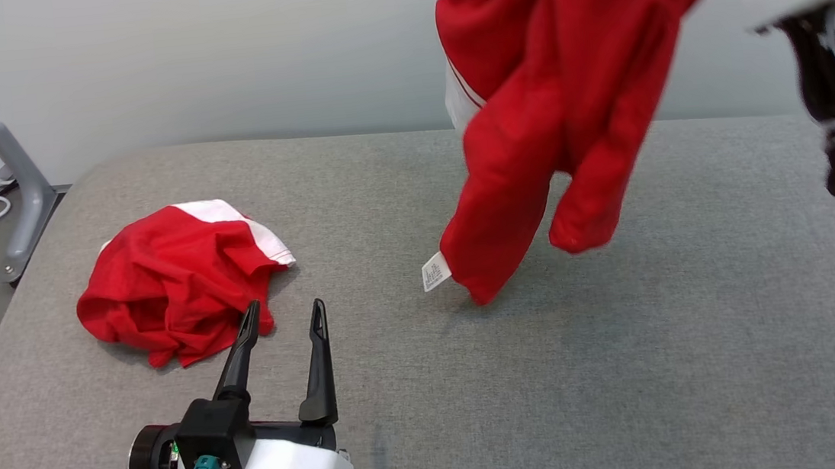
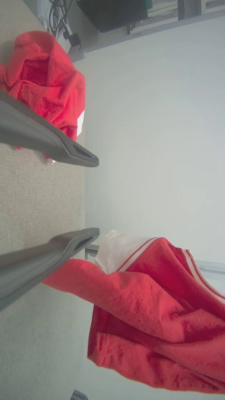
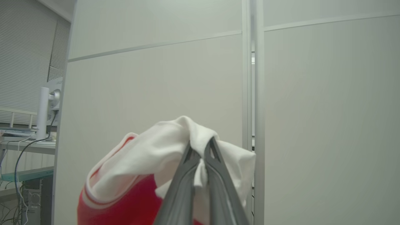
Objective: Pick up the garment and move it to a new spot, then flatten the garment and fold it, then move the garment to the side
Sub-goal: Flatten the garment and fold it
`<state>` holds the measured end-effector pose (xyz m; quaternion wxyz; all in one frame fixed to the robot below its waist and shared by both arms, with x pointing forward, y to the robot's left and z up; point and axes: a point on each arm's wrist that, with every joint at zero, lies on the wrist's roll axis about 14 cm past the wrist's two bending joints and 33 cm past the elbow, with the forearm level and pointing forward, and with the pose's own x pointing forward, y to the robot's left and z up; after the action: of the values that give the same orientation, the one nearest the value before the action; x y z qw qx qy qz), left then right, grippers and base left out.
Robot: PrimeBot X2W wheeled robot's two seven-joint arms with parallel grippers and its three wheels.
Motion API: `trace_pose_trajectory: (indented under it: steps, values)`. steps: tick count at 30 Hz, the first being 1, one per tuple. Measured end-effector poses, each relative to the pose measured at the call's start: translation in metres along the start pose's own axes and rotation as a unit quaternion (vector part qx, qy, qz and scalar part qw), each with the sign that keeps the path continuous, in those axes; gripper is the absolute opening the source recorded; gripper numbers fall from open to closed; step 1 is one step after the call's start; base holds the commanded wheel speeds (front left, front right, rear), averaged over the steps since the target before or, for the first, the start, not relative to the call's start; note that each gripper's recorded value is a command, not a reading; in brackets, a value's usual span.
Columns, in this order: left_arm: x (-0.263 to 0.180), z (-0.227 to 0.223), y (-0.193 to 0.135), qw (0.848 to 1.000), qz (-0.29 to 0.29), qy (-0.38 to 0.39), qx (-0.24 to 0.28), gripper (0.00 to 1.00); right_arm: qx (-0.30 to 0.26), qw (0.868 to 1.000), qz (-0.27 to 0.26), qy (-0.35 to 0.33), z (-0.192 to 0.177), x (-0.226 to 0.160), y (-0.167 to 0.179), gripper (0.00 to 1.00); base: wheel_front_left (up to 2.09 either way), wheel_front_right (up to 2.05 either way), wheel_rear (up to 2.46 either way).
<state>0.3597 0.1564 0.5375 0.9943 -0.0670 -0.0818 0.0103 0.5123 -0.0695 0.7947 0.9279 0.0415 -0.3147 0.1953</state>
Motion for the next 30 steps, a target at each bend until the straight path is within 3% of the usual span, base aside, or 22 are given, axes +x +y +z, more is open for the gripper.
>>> trace_pose_trajectory:
  steps: [3,6,8,12,14,17,20,24,30]
  values:
    - [0.003,-0.002,-0.005,1.000,-0.007,0.001,-0.002,1.00,-0.001,0.994,-0.068,0.084,-0.055,-0.044,-0.053,0.00,0.00,0.00,0.00]
    - [0.006,-0.007,-0.009,1.000,-0.015,0.008,-0.004,1.00,-0.015,0.975,-0.130,0.179,-0.109,-0.105,-0.102,0.00,0.00,0.00,0.00]
    - [0.009,-0.011,-0.012,1.000,-0.020,0.014,-0.004,1.00,-0.013,0.955,-0.177,0.239,-0.140,-0.152,-0.130,0.00,0.00,0.00,0.00]
    - [0.019,-0.015,-0.019,0.999,-0.033,0.018,-0.004,1.00,0.013,0.895,-0.255,0.367,-0.197,-0.259,-0.153,0.00,0.00,0.00,0.00]
    - [0.021,-0.019,-0.023,0.999,-0.039,0.023,-0.004,1.00,0.020,0.869,-0.285,0.405,-0.208,-0.297,-0.160,1.00,0.00,0.00,0.00]
    - [0.026,-0.023,-0.029,0.998,-0.049,0.026,-0.005,1.00,0.023,0.854,-0.303,0.423,-0.211,-0.319,-0.164,1.00,0.00,0.00,0.00]
    - [0.032,-0.024,-0.035,0.998,-0.058,0.025,-0.006,1.00,0.031,0.860,-0.304,0.408,-0.208,-0.314,-0.159,1.00,0.00,0.00,0.00]
    - [0.037,-0.022,-0.043,0.997,-0.069,0.022,-0.008,1.00,0.010,0.895,-0.282,0.344,-0.181,-0.279,-0.163,1.00,0.00,0.00,0.00]
    - [0.039,-0.013,-0.049,0.997,-0.074,0.009,-0.016,1.00,-0.022,0.945,-0.215,0.245,-0.131,-0.234,-0.135,1.00,0.00,0.00,0.00]
